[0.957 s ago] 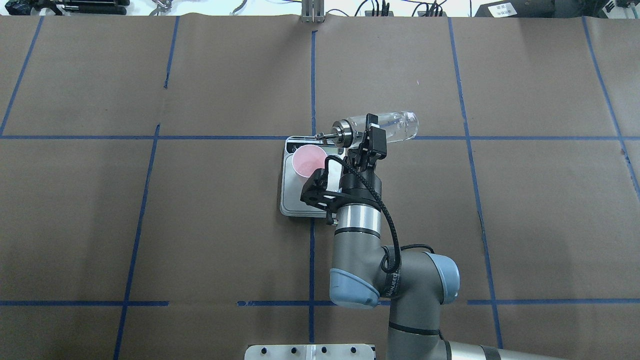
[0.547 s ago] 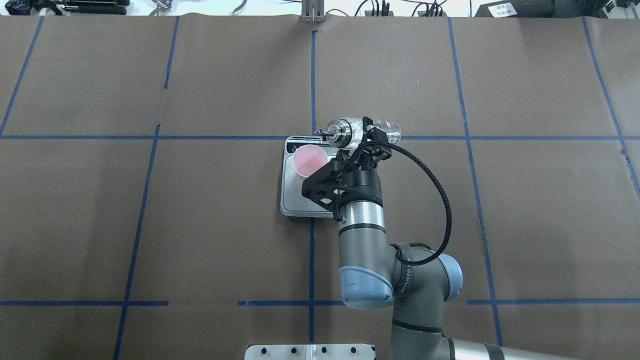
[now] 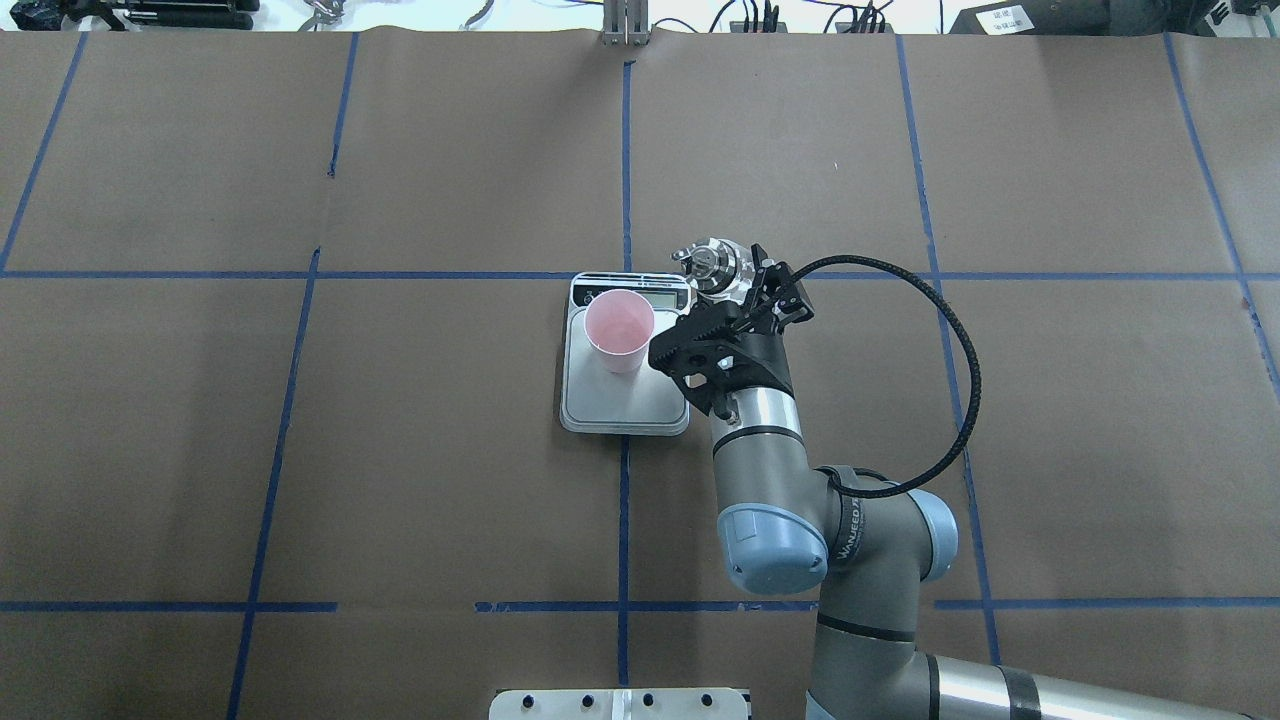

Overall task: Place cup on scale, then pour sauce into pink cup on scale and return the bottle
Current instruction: 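Rotate the sauce bottle upright with the right gripper above the scale, then carry the sauce bottle back with the right gripper to its starting spot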

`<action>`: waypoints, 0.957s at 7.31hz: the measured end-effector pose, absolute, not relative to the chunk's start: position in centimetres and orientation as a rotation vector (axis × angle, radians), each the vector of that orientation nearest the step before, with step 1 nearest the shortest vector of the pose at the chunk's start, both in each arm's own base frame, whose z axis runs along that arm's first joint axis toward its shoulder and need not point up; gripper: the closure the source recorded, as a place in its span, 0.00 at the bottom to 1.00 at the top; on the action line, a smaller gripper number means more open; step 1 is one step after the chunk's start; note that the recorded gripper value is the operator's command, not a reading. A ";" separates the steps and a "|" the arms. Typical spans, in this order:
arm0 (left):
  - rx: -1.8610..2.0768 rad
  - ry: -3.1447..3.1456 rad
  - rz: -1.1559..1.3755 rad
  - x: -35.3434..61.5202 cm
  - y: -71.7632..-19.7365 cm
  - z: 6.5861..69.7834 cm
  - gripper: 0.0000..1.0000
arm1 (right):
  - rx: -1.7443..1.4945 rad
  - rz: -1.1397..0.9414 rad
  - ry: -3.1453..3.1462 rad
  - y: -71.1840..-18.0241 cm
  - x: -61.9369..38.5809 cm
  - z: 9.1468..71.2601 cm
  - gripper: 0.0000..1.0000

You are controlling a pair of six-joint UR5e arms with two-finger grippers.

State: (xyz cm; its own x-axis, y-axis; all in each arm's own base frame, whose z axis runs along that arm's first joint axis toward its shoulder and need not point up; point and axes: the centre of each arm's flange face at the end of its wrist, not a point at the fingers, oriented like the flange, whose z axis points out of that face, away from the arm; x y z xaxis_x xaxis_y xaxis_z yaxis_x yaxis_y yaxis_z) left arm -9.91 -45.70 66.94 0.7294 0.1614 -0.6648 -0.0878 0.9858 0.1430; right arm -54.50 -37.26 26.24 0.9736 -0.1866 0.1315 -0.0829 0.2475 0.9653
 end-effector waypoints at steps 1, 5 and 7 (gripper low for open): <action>0.105 0.741 0.138 -9.9 -45.7 66.9 0.00 | 1.307 -0.042 -0.267 -37.9 -54.0 26.6 1.00; 0.105 0.741 0.140 -9.9 -45.7 66.9 0.00 | 1.193 0.091 -0.488 -37.9 -52.3 27.6 1.00; 0.105 0.741 0.142 -9.8 -45.7 66.9 0.00 | 1.149 0.160 -0.558 -37.4 -50.1 28.8 1.00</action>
State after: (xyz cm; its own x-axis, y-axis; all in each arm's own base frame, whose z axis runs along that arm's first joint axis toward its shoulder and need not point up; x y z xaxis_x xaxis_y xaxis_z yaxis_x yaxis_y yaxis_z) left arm -9.79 -45.73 66.92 0.7287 0.1652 -0.6646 -0.0913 0.9852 0.1449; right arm -50.14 -37.41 28.75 0.8536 -0.1594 0.4959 -0.3980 0.4148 0.8183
